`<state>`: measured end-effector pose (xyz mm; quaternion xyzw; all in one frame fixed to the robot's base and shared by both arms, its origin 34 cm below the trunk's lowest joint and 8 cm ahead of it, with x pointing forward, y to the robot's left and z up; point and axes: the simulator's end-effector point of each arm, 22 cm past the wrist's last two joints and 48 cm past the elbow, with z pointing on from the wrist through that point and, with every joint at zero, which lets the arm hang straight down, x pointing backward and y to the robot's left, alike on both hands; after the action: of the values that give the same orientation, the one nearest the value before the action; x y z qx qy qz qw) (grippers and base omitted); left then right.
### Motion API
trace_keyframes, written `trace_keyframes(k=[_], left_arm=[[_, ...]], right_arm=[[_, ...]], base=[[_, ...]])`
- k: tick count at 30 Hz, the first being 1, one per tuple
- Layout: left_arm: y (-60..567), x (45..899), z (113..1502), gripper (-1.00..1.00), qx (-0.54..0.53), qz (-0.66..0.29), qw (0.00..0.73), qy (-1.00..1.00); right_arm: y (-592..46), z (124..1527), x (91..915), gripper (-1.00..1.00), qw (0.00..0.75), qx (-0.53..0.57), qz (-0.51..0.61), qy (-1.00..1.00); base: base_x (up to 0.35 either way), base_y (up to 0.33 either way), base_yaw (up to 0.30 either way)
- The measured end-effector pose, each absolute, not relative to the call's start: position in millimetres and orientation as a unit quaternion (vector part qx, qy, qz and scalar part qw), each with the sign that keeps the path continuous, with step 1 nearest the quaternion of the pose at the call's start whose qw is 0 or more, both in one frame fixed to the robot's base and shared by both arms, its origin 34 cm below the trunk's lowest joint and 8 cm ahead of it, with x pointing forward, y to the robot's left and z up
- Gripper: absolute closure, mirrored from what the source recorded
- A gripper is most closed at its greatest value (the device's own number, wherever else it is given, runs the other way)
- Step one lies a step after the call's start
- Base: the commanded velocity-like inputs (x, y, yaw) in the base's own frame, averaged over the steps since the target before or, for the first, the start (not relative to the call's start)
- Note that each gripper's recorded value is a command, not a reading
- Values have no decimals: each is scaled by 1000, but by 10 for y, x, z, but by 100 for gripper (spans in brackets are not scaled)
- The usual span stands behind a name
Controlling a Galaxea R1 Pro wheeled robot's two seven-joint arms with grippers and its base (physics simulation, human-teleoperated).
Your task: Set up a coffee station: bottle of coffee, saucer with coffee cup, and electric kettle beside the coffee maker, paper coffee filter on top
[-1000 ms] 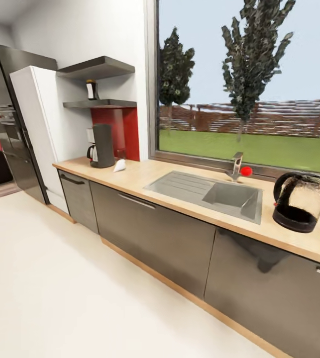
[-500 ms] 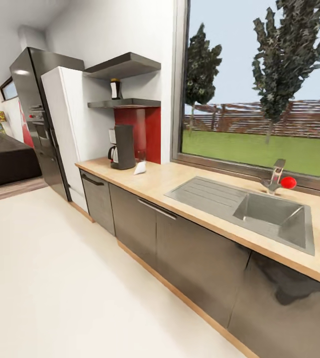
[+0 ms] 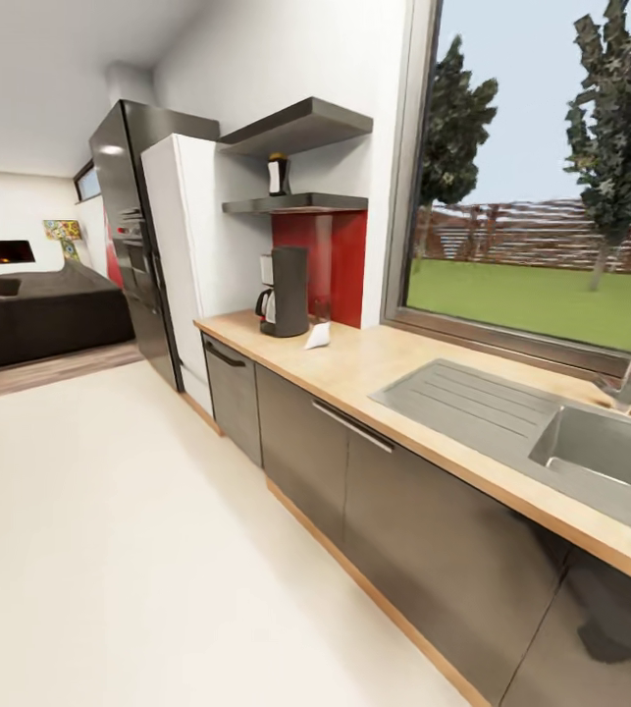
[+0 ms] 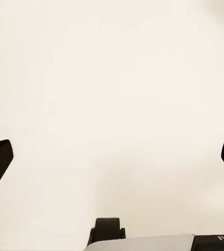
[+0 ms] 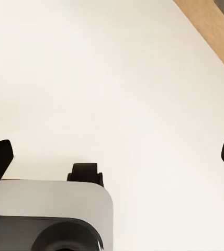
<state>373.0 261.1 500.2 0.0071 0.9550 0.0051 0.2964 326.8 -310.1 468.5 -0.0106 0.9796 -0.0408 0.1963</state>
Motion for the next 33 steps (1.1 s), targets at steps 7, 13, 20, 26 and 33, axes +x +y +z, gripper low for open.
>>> trace_keyframes(k=[7,13,20,26,33], left_arm=[[2612,3727,5000,-100,7,5,296,955],[2610,3727,5001,-100,7,5,296,955],[2609,3729,5004,-100,7,5,297,955],[2610,3729,5004,-100,7,5,297,955],[2610,3729,5004,-100,7,5,297,955]], right_arm=[[-3103,4685,3268,-100,196,-11,-41,980],[-3103,4685,3266,-100,196,-11,-41,980],[-3104,4685,3260,-100,195,-11,-40,980],[-3106,4683,3254,-100,194,-11,-40,980],[-3105,4683,3254,-100,194,-11,-40,980]], base=[[5,0,274],[38,11,271],[230,97,103],[293,134,12],[305,141,15]])
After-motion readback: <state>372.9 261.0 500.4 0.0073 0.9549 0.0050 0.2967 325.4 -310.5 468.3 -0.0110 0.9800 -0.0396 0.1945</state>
